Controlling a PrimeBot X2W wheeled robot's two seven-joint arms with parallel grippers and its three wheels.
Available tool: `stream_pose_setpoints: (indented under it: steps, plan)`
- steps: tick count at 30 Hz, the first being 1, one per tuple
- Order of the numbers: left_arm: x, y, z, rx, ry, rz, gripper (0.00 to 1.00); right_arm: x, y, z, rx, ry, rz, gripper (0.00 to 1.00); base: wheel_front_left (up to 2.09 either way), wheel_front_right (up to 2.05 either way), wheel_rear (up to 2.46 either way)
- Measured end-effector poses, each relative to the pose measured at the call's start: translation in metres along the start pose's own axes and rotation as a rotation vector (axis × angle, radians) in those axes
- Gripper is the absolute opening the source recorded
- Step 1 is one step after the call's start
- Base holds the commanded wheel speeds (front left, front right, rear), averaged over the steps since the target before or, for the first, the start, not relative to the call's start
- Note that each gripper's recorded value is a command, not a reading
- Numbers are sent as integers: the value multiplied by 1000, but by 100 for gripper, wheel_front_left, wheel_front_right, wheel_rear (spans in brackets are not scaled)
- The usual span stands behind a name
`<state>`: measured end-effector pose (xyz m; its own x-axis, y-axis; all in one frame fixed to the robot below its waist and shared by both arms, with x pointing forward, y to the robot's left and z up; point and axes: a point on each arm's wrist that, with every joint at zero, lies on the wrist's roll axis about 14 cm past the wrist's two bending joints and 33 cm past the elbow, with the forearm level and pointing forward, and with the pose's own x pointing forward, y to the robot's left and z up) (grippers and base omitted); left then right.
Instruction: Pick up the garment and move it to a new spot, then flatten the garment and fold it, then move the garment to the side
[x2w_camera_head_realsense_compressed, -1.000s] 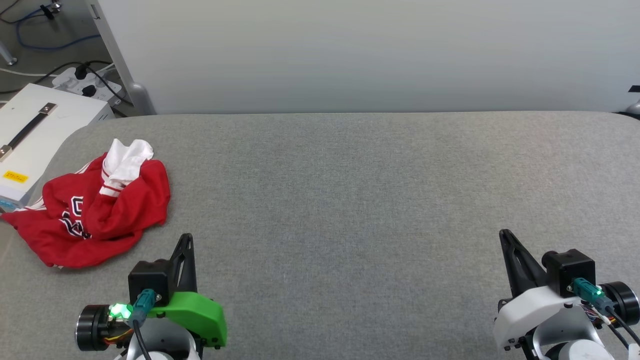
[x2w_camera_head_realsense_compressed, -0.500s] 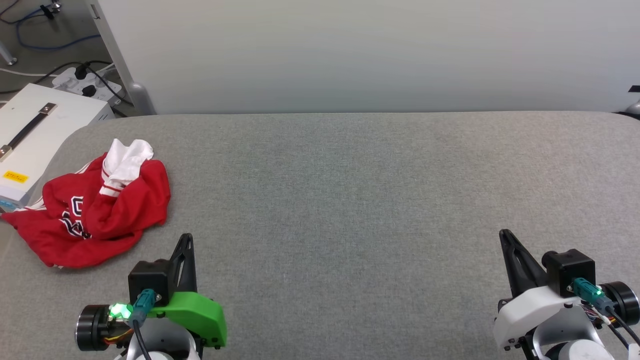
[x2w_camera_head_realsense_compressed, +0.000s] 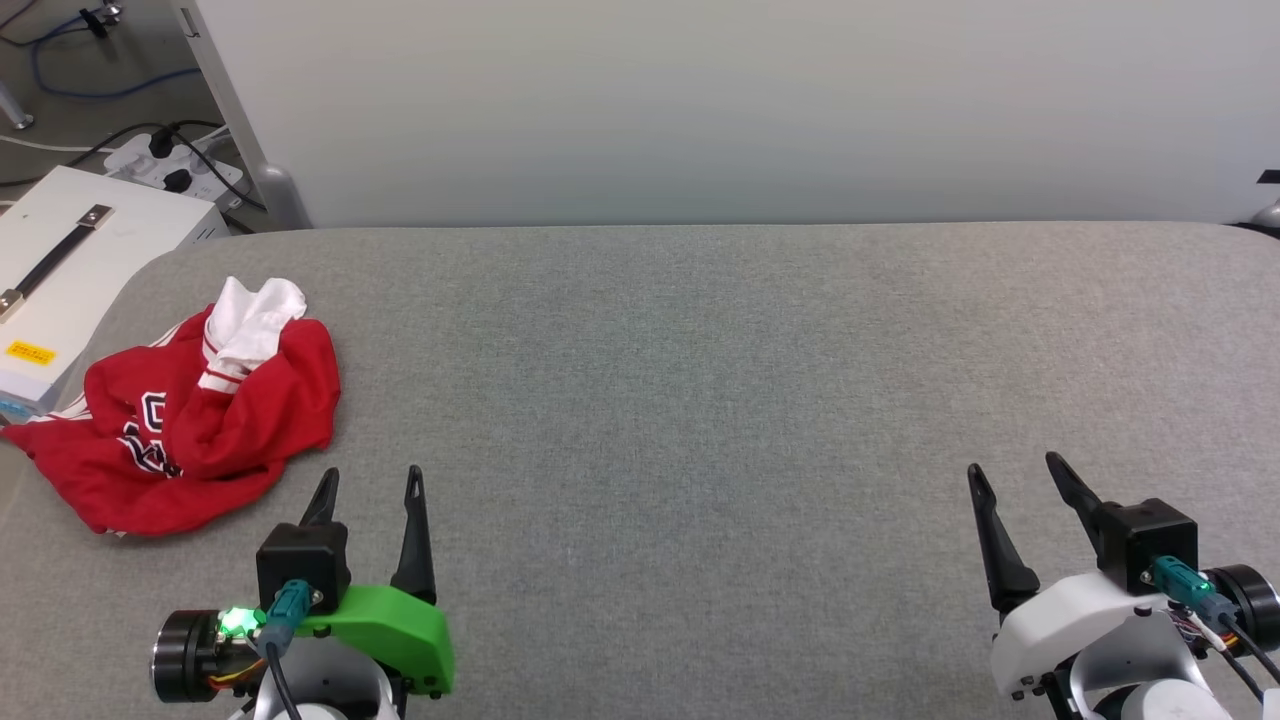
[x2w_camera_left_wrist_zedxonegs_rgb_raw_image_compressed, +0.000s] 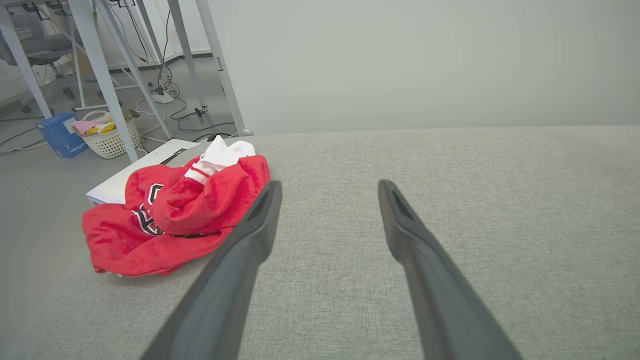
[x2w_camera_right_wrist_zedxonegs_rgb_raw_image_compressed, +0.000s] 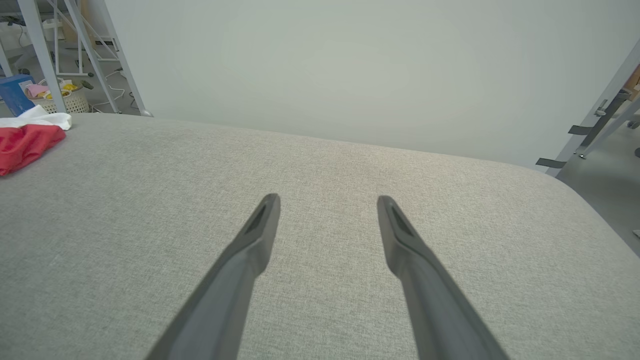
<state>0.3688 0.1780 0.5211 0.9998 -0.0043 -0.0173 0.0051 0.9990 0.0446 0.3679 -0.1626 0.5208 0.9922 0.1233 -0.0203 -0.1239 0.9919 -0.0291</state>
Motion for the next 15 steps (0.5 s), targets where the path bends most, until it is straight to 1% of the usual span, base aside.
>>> stream_pose_setpoints:
  steps: [15]
  plan:
    - [0,0,4,-10,-31,9,100,-1,-6,10,52,-53,-17,100,0,0,0]
